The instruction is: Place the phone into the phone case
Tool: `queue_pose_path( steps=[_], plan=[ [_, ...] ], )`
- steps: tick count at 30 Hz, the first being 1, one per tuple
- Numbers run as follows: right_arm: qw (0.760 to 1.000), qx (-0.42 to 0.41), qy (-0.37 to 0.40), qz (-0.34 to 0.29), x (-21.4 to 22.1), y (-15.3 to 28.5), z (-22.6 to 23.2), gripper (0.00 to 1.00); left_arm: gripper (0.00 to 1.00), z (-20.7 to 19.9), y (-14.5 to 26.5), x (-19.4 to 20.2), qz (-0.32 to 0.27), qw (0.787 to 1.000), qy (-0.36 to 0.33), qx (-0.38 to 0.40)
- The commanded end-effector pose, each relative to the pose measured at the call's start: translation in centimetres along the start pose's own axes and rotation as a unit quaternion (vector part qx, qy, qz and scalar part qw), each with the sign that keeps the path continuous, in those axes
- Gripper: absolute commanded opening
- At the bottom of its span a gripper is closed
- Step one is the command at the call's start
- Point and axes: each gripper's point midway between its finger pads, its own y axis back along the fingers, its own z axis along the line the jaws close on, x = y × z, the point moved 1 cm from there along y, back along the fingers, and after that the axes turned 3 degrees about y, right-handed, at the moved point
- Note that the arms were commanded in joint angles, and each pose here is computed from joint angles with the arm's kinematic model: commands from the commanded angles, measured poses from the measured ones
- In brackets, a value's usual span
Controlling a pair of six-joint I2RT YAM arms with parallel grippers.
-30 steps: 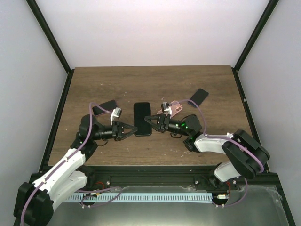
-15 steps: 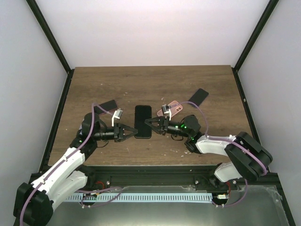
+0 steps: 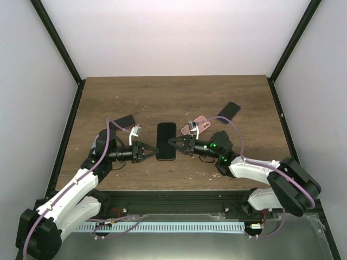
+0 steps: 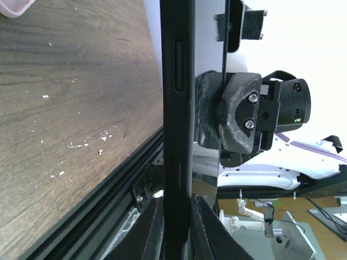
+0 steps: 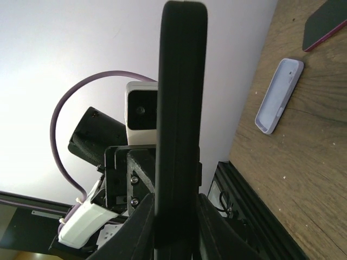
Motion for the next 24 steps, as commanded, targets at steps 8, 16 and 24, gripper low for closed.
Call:
queue_pose_path(
  steps=[8, 16, 24],
  plan=[
    [0.999, -0.016, 0.033, -0.006, -0.4, 0.1, 1.5, 0.17, 0.27, 0.1, 0.0, -0.8, -0.013, 1.000, -0.017, -0.017],
    [0.996, 0.080, 0.034, -0.003, 0.4, 1.0, -2.6, 0.16, 0.89, 2.2, 0.8, -1.4, -0.039, 0.993, -0.030, -0.103],
    [0.987, 0.161, 0.021, -0.001, 1.6, 2.2, -7.9, 0.17, 1.00, 4.5, 1.8, -2.1, -0.056, 0.979, -0.035, -0.194]
  ],
)
